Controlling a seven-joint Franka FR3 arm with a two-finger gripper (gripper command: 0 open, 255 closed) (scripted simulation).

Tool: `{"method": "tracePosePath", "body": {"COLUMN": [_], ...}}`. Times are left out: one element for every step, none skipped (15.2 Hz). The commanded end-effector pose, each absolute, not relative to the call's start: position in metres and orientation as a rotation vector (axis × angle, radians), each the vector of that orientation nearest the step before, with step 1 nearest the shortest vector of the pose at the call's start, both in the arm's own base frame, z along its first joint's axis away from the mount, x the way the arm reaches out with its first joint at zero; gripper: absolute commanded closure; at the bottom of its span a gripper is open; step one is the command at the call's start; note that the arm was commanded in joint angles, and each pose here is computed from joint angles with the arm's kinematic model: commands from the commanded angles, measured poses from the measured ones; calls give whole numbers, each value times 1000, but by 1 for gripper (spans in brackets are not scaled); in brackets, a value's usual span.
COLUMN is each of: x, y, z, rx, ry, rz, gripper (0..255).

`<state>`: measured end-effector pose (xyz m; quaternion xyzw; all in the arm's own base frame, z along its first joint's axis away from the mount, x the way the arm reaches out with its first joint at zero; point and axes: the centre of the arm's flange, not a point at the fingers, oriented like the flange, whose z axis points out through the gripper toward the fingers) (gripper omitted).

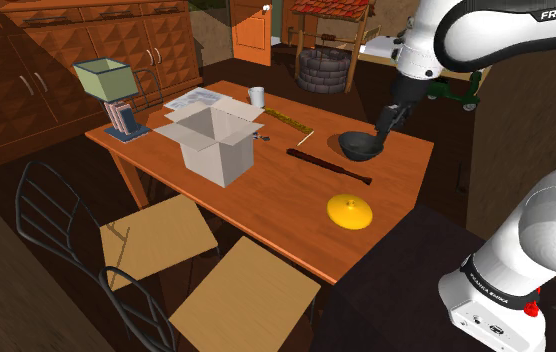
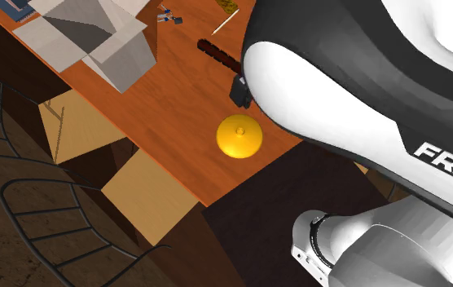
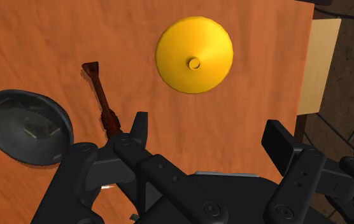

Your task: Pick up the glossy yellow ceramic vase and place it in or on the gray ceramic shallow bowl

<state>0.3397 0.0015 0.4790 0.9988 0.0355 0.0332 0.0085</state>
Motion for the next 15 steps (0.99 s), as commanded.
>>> {"method": "tracePosePath", "body": {"x": [342,345,347,349,351,353,355,357,359,361,363,365,367,369,371], "y": [1,1,1,1,2,2,2,2,2,3,3,3,4,4,5], "z": [451,438,425,412,399,386,373,360,347,334,321,308,295,282,271], "rx": [3127,3130,3134,3137,3140,3143,3146,3149,3153,3156,3159,3162,3165,3168,3171], "ry": [113,114,115,116,117,118,119,120,121,122,123,124,125,127,127], "rz": [105,103,101,100,98,96,94,93,91,89,88,86,84,82,81], "gripper": [0,0,0,0,0,0,0,0,0,0,0,0,0,0,0]}}
